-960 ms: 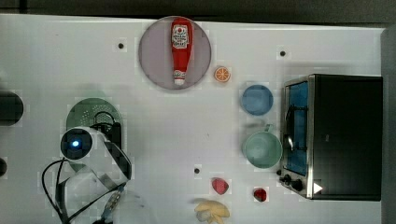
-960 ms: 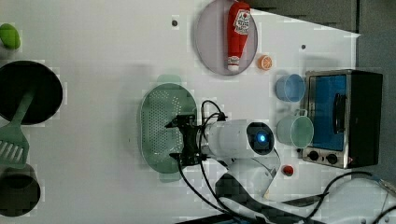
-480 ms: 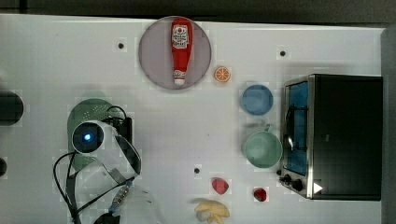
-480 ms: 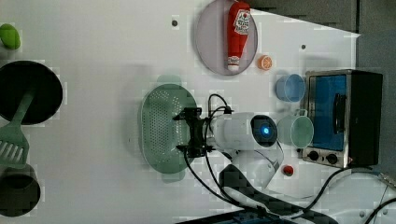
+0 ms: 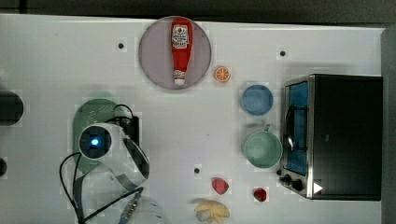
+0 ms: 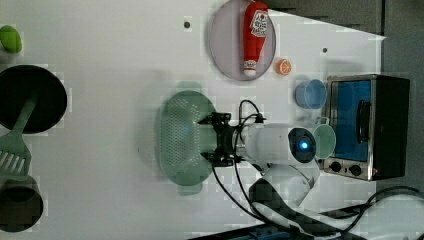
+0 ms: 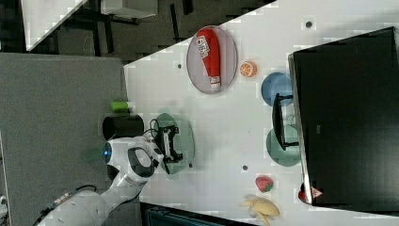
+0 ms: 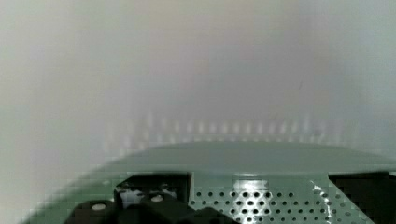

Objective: Drag strainer left to right.

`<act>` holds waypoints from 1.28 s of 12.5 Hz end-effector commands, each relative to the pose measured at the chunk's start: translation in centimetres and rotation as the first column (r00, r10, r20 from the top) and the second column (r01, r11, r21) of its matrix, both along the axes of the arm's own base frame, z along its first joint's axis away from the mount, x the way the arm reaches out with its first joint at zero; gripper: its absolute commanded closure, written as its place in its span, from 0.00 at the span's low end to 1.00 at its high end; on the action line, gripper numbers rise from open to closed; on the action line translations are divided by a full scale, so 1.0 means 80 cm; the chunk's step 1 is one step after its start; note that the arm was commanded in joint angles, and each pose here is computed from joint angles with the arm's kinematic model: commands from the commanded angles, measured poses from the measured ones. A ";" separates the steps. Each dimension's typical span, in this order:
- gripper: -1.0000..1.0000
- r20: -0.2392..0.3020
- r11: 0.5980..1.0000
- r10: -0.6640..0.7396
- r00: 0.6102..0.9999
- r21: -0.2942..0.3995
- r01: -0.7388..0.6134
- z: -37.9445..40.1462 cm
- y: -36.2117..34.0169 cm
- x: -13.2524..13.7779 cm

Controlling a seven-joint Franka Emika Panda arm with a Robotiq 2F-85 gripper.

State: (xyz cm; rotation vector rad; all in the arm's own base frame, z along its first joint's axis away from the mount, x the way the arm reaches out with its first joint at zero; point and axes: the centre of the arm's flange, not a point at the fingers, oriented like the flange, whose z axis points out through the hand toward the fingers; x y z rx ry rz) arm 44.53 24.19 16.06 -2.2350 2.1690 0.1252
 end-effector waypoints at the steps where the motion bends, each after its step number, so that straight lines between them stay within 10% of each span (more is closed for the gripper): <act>1: 0.00 -0.019 0.999 -0.027 0.999 -0.036 0.026 -0.002 -0.070 0.015; 16: 0.00 -0.014 0.995 -0.012 1.000 -0.099 0.011 0.003 -0.286 0.036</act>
